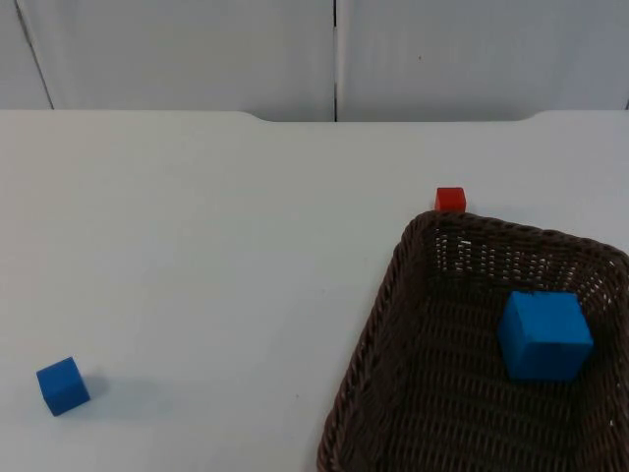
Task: Pick up the basket with the left hand and place the largest block into the basket with the right hand.
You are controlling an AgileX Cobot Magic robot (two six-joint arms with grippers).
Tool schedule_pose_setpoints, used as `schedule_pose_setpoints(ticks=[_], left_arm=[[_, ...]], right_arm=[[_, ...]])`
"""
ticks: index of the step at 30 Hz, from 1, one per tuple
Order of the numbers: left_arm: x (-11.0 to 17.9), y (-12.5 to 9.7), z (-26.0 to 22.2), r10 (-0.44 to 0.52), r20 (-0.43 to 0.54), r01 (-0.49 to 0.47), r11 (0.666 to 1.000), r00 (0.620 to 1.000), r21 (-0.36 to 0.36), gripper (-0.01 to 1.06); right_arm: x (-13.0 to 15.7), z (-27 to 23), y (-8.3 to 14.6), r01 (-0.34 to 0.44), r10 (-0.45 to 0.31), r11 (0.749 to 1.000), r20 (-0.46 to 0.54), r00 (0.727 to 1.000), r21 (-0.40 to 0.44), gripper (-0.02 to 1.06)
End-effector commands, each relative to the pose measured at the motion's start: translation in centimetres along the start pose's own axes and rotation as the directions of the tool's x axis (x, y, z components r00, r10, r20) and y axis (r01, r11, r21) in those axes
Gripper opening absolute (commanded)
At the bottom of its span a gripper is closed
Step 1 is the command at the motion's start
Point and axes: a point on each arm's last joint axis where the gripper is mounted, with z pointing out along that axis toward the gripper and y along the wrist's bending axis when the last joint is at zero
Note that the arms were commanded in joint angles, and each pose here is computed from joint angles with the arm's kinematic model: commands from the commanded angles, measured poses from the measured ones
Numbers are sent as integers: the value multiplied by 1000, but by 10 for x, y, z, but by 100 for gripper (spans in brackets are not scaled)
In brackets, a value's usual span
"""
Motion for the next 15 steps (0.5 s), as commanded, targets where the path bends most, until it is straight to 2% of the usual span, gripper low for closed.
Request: schedule_pose_setpoints(ticks=[1, 15], left_arm=[[1, 1, 1, -2, 4, 2, 1000, 1000, -4, 105], [1, 1, 1, -2, 4, 2, 1000, 1000, -4, 105]], right_arm=[[1, 1, -1, -6, 6, 1000, -5, 1000, 15, 105], [1, 1, -1, -1, 1, 1000, -1, 1000, 15, 105]])
